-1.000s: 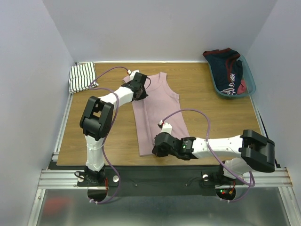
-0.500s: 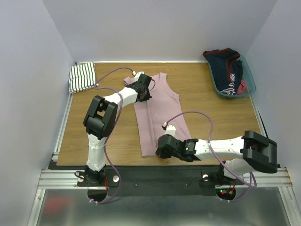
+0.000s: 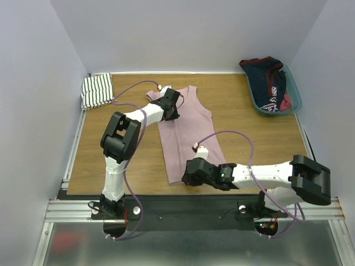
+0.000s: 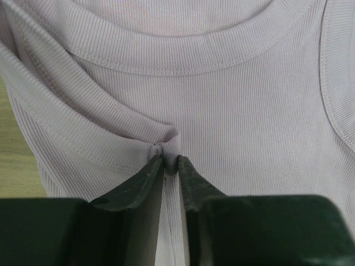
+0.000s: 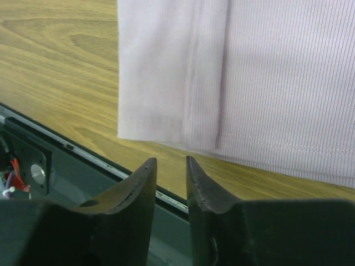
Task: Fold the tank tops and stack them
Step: Fold the tank top
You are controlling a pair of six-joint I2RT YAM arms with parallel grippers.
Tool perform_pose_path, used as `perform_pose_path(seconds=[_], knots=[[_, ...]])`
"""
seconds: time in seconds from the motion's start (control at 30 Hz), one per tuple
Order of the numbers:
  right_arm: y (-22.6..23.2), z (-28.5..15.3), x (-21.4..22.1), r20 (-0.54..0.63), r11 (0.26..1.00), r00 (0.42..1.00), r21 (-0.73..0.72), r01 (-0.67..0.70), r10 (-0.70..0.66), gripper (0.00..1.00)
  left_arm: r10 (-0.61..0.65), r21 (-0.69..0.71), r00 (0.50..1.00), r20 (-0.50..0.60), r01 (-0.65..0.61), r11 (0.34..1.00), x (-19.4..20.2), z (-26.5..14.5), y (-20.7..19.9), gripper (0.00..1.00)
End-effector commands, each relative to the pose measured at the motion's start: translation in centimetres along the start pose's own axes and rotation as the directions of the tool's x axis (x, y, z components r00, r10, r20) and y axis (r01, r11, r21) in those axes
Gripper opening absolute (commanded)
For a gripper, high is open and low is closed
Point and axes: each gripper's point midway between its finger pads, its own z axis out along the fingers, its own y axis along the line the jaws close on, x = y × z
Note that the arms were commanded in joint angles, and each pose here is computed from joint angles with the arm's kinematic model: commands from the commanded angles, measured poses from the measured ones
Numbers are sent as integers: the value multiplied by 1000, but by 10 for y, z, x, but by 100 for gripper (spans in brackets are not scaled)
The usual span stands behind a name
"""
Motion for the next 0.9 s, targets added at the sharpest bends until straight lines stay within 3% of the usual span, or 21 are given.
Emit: perform_pose_path(seconds=[0.0, 0.13, 0.3, 0.4, 0.6, 0.73, 0.87], knots=[[5, -11, -12, 49, 999, 999, -32, -9, 10, 39, 1, 44, 997, 72, -4, 999, -25, -8, -14, 35], [5, -23, -23, 80, 1000, 997, -24, -6, 8, 48, 4, 70, 996, 86, -10, 997, -31, -13, -19, 43], [-1, -41, -53, 183, 999, 983, 39, 15, -22, 49, -8, 147, 988, 152, -14, 989, -56, -36, -37, 48], [-10, -45, -83, 206, 998, 978, 60, 3, -15, 48, -43, 207, 979, 200, 1, 978, -76, -61, -49, 49], [-56, -42, -172, 257, 992, 966, 120, -44, 11, 47, -166, 271, 963, 212, 105, 957, -77, -89, -50, 46], [-91, -33, -235, 274, 984, 961, 155, -93, 48, 47, -210, 285, 961, 182, 152, 946, -47, -108, -43, 39], [-122, -8, -259, 233, 975, 970, 192, -113, 66, 45, -185, 299, 976, 112, 144, 943, 12, -118, -46, 33]])
